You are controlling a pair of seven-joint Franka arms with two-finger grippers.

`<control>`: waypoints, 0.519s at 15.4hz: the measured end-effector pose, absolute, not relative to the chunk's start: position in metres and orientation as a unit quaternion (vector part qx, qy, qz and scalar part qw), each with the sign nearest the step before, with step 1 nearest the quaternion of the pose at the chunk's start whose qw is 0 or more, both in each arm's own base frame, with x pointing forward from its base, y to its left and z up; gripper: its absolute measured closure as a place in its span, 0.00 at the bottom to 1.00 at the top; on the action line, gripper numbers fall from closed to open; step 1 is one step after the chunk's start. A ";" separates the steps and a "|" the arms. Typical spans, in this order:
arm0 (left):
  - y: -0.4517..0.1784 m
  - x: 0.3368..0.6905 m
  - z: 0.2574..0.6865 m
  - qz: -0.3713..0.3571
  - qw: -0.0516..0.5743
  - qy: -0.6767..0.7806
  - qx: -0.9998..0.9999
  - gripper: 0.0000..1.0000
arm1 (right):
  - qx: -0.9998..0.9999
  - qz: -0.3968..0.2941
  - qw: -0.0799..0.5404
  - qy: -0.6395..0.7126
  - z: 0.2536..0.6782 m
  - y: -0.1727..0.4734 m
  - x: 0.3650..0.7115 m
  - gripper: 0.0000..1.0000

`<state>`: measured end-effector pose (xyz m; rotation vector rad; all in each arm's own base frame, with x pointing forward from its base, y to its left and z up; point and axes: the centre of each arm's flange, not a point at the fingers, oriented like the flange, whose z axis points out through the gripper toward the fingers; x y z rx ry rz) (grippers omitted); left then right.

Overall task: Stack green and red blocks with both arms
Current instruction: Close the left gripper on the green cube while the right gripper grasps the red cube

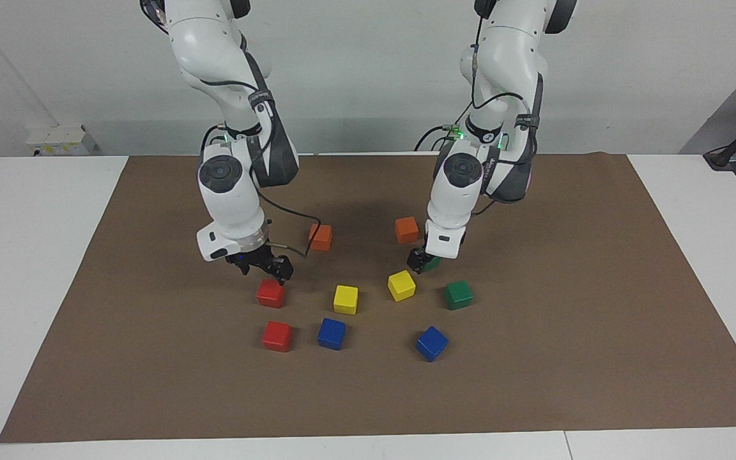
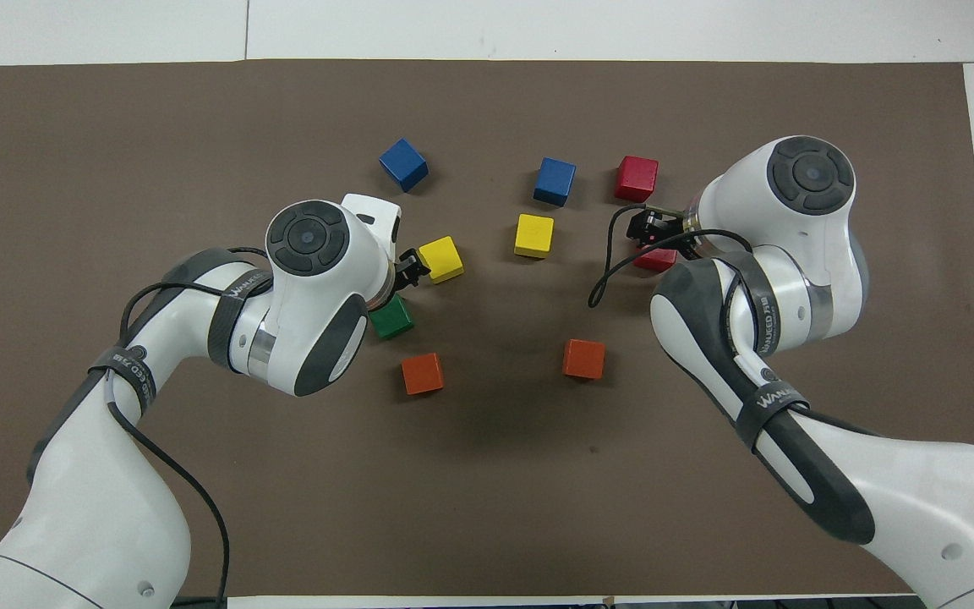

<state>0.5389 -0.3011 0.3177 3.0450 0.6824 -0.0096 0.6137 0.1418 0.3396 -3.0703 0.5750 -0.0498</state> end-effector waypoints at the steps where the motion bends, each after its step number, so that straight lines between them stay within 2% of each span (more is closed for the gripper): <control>1: -0.301 0.537 0.314 -0.001 0.012 0.218 0.976 0.00 | -0.983 -0.016 0.009 0.185 0.333 0.142 0.615 0.00; 4: -0.301 0.529 0.302 -0.001 0.013 0.214 0.977 0.00 | -0.983 -0.017 0.009 0.185 0.317 0.143 0.618 0.00; 5: -0.302 0.527 0.300 -0.002 0.012 0.214 0.977 0.08 | -0.983 -0.017 0.009 0.185 0.314 0.143 0.619 0.00; 7: -0.302 0.527 0.300 -0.004 0.009 0.216 0.976 0.32 | -0.983 -0.017 0.009 0.185 0.308 0.143 0.620 0.00; 8: -0.299 0.527 0.303 -0.007 0.006 0.215 0.976 0.43 | -0.983 -0.017 0.009 0.185 0.306 0.143 0.620 0.07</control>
